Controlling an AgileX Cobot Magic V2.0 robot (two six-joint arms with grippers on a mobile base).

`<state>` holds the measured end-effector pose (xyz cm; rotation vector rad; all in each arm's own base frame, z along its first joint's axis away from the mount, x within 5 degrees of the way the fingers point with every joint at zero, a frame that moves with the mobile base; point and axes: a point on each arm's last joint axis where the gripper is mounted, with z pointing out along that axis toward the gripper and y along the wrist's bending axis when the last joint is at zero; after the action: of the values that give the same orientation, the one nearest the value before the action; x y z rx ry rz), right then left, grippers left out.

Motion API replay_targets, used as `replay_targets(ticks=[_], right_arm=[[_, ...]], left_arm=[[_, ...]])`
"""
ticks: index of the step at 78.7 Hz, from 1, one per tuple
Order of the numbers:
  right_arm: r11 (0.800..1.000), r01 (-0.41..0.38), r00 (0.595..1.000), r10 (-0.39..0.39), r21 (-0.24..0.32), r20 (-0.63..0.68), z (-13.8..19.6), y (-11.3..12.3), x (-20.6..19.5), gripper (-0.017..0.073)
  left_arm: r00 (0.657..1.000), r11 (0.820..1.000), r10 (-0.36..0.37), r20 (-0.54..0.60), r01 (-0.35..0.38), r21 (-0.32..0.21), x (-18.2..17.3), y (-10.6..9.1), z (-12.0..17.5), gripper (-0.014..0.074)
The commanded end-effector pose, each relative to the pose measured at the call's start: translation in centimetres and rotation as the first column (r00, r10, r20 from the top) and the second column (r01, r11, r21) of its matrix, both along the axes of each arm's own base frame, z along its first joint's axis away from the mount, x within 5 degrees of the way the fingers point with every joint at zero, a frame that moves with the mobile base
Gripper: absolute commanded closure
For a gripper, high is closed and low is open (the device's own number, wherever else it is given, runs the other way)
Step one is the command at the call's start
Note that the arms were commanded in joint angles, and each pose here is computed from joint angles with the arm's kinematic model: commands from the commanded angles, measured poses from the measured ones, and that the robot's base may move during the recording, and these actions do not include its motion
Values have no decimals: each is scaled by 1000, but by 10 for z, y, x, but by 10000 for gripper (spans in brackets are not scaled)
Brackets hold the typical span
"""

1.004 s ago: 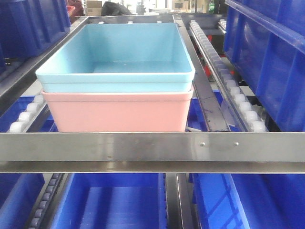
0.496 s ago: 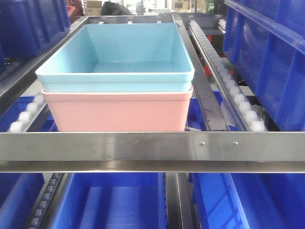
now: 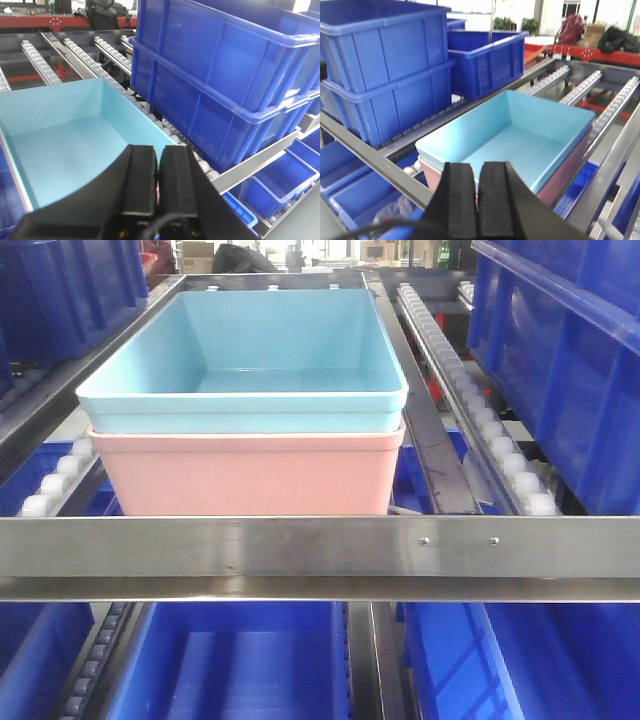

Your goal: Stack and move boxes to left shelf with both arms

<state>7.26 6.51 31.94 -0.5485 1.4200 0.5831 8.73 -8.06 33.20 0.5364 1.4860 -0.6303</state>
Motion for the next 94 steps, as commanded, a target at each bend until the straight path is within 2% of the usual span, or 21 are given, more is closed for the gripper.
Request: replay_targets(ticks=[1, 18, 33, 44, 47, 51, 54, 58, 63, 69, 72, 78, 83, 87, 94], right_arm=[[997, -39, 993, 30, 71, 113, 16, -5, -11, 507], [996, -29, 992, 19, 83, 124, 16, -11, -16, 507], [996, -29, 992, 19, 82, 124, 16, -11, -16, 507], [998, -25, 995, 20, 61, 93, 3, -9, -14, 507], [999, -10, 998, 7, 51, 60, -6, -9, -12, 507], [996, 55, 998, -53, 73, -29, -18, -13, -7, 507], [986, 121, 988, -108, 117, -109, -26, -17, -3, 507], [972, 201, 975, -186, 123, -122, -37, -23, 0, 507], [943, 304, 950, -291, 133, -109, -45, -33, 1, 507], [905, 419, 908, -415, 81, -60, -54, -43, 1, 507], [878, 477, 879, -477, 44, -19, -57, -48, 0, 507], [829, 560, 827, -559, 7, 54, -60, -55, -4, 507], [793, 608, 789, -608, 34, 82, -63, -60, -8, 507], [774, 631, 767, -633, 56, 103, -69, -62, -12, 507], [767, 636, 755, -641, 86, 136, -84, -63, -19, 507]], left_arm=[[996, 997, -29, 88, 36, -72, -9, 4, 8, 594], [996, 997, -30, 82, 35, -68, -14, 9, -5, 594], [996, 997, -30, 82, 35, -68, -14, 9, -5, 594], [996, 997, -30, 82, 35, -68, -14, 9, -5, 594], [996, 997, -30, 82, 35, -68, -14, 9, -5, 594], [996, 997, -30, 82, 35, -68, -14, 9, -5, 594], [996, 997, -30, 82, 35, -68, -14, 9, -5, 594], [996, 997, -30, 82, 35, -68, -14, 9, -5, 594], [996, 997, -30, 82, 35, -68, -14, 9, -5, 594], [996, 997, -30, 82, 35, -68, -14, 9, -5, 594], [996, 997, -30, 82, 35, -68, -14, 9, -5, 594], [996, 997, -30, 82, 35, -68, -14, 9, -5, 594], [996, 997, -30, 82, 35, -68, -14, 9, -5, 594], [996, 997, -30, 82, 35, -68, -14, 9, -5, 594], [996, 997, -30, 82, 35, -68, -14, 9, -5, 594]])
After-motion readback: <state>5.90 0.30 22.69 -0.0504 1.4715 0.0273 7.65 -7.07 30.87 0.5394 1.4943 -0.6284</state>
